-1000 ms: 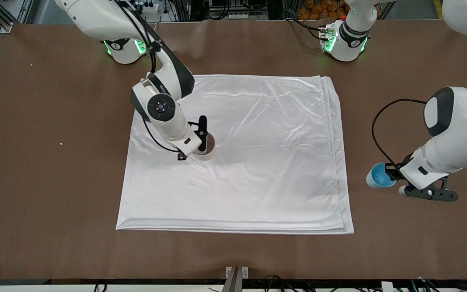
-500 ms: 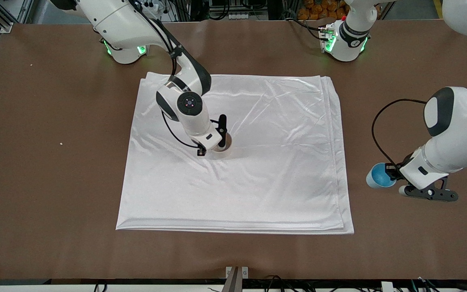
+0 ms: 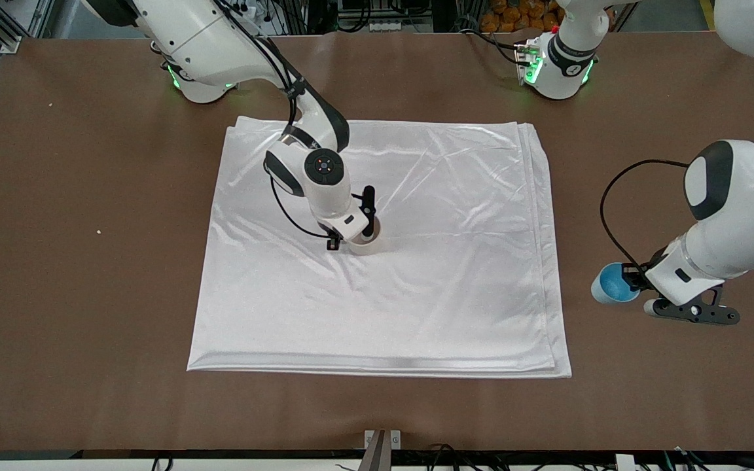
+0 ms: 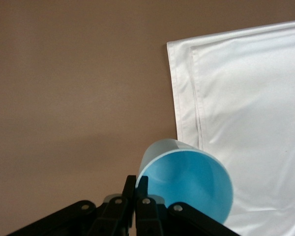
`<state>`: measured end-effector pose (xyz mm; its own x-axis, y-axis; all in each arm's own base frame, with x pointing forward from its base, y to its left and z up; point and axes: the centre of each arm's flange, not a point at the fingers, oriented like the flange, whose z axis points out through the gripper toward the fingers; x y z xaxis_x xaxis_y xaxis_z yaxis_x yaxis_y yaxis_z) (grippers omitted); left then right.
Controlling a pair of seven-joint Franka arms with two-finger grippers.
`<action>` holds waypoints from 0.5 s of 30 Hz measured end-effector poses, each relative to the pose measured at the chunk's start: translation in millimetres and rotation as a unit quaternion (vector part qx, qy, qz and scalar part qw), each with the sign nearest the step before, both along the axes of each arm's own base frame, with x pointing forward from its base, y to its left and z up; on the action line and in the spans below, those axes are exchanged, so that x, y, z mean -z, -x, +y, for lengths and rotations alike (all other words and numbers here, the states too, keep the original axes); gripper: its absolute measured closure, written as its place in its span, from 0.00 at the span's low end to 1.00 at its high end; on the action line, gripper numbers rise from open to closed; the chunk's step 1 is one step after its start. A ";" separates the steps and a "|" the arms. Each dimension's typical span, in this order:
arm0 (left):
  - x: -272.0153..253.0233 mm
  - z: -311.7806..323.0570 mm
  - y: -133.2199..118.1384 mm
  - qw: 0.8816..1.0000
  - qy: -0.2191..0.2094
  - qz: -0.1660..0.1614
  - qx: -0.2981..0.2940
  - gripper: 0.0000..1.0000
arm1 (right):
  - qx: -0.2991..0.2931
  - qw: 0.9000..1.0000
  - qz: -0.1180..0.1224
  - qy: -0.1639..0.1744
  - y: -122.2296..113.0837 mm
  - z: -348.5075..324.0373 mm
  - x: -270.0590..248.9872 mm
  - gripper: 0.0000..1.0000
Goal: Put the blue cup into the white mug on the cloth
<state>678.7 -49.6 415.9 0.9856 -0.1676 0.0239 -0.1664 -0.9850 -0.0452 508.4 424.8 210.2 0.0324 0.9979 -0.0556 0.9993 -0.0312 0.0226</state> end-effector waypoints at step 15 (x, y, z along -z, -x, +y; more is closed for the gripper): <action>4.4 0.0 0.2 1.000 0.000 0.003 0.000 0.96 | 0.006 1.000 -0.017 -0.006 -19.4 9.0 -28.9 0.34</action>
<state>678.5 -49.5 411.5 0.9857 -0.1678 0.0171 -0.1669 -0.9850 -0.0438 527.7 433.7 239.1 0.0468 0.9980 -0.0423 0.9974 -0.0443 0.0569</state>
